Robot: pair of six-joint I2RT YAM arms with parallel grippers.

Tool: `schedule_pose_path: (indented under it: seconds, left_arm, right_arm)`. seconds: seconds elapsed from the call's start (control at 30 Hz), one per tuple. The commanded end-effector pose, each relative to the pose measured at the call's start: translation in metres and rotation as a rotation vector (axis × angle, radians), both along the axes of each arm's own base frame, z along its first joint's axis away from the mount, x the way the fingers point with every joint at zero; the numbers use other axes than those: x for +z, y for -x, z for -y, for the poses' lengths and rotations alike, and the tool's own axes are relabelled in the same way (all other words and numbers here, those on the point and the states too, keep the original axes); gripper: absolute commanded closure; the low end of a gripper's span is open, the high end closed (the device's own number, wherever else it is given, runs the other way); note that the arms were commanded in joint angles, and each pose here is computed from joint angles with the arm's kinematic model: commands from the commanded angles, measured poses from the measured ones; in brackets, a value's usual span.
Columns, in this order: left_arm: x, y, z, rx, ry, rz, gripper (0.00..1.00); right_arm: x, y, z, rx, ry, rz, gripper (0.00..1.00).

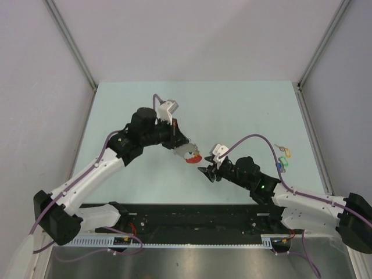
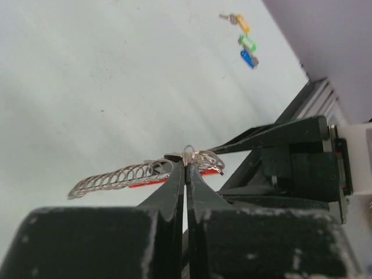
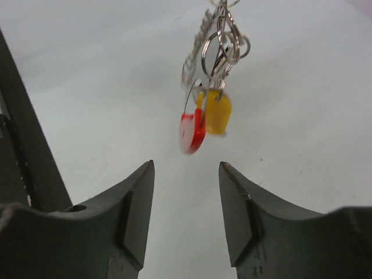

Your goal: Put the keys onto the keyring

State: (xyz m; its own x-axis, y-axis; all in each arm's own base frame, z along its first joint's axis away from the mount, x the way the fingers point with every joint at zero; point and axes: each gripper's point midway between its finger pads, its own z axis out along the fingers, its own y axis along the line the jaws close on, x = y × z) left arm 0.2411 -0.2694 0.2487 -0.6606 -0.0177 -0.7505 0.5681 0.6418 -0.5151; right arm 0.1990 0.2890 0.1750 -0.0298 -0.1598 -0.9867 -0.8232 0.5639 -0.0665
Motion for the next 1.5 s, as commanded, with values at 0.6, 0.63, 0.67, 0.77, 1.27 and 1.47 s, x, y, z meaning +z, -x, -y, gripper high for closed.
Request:
schedule_pose_path:
  seconds: [0.6, 0.63, 0.67, 0.77, 1.27, 1.47]
  left_arm:
    - [0.008, 0.042, -0.004, -0.681, -0.384, 0.335, 0.99]
    - [0.008, 0.043, -0.004, -0.689, -0.386, 0.340, 0.99]
    - [0.007, 0.044, -0.004, -0.704, -0.390, 0.352, 1.00]
    - [0.010, 0.047, -0.002, -0.722, -0.383, 0.373, 1.00]
    - [0.015, 0.060, 0.009, -0.781, -0.332, 0.413, 1.00]
    - [0.015, 0.064, 0.010, -0.796, -0.330, 0.411, 1.00]
  right_arm:
    - [0.099, -0.005, -0.013, 0.417, -0.204, 0.005, 0.44]
    - [0.101, -0.005, -0.015, 0.428, -0.207, 0.011, 0.46]
    - [0.099, -0.004, -0.018, 0.448, -0.213, -0.013, 0.47]
    - [0.103, -0.001, -0.023, 0.487, -0.231, -0.019, 0.52]
    - [0.097, 0.007, -0.042, 0.566, -0.232, -0.023, 0.67]
    - [0.096, 0.008, -0.047, 0.579, -0.233, -0.021, 0.76]
